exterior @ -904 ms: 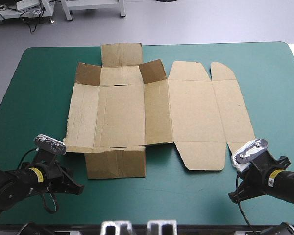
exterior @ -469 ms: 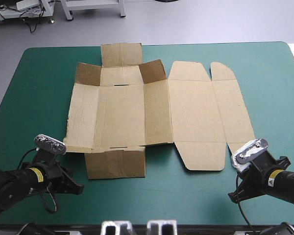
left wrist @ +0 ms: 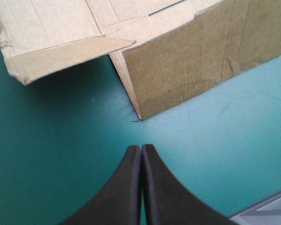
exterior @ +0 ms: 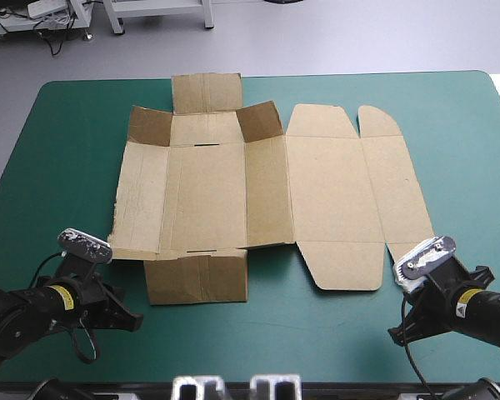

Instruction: Fold the box

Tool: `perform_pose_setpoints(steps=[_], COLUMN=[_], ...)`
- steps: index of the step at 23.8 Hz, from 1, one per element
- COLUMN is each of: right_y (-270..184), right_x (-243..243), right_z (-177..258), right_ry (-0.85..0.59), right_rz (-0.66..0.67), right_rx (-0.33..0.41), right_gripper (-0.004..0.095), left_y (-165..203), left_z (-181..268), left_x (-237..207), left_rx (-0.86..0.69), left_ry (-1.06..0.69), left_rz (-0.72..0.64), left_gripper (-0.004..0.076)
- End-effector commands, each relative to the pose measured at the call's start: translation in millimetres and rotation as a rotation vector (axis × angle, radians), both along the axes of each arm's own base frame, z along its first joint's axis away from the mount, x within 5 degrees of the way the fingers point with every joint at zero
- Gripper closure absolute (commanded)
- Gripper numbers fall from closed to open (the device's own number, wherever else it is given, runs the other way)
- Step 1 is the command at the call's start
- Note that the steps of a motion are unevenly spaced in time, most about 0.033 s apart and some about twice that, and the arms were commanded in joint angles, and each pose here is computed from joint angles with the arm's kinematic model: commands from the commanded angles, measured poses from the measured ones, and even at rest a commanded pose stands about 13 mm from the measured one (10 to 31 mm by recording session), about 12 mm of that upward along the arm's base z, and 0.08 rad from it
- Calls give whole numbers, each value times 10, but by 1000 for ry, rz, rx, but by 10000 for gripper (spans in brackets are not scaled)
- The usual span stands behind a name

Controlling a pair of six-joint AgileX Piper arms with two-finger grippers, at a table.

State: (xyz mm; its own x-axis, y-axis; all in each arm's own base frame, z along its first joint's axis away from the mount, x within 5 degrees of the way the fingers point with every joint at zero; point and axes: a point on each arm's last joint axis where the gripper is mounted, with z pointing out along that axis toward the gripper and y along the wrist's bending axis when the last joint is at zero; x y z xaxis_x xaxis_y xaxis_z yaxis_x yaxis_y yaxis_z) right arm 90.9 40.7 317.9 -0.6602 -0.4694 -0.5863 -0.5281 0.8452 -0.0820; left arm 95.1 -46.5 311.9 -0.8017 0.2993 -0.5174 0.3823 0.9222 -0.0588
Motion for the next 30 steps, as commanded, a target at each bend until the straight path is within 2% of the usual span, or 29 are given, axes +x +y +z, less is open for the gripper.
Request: perform_pose_setpoints(steps=[1, 8, 13, 16, 20, 21, 22, 27, 30], right_y=[15, 15, 18, 19, 20, 20, 20, 20, 24], right_x=[43, 43, 52, 53, 53, 53, 53, 53, 54], right_z=[102, 102, 109, 111, 111, 111, 111, 111, 113], right_ry=[-61, -61, -75, -77, -76, -76, -76, -76, -78], right_rz=[-1, -1, 4, 3, 4, 4, 4, 4, 4], right_rx=[23, 23, 25, 25, 27, 27, 27, 27, 32], right_gripper=[927, 927, 927, 927, 927, 927, 927, 927, 927], left_y=[-25, -122, -372, -334, 44, 286, 499, 1031, 1155], left_z=[87, 202, 328, 254, 165, 137, 107, 102, 171], left_x=[47, 275, 762, 1102, 1465, 1519, 1535, 1523, 1553], left_rx=[-35, -32, -25, -38, -320, -392, -423, -475, -541], left_ry=[-52, -83, -105, -33, 78, 88, 102, 38, -61], left_rz=[8, -4, -115, -102, -106, -58, 13, 235, 259], left_gripper=[733, 720, 710, 710, 710, 710, 710, 704, 602])
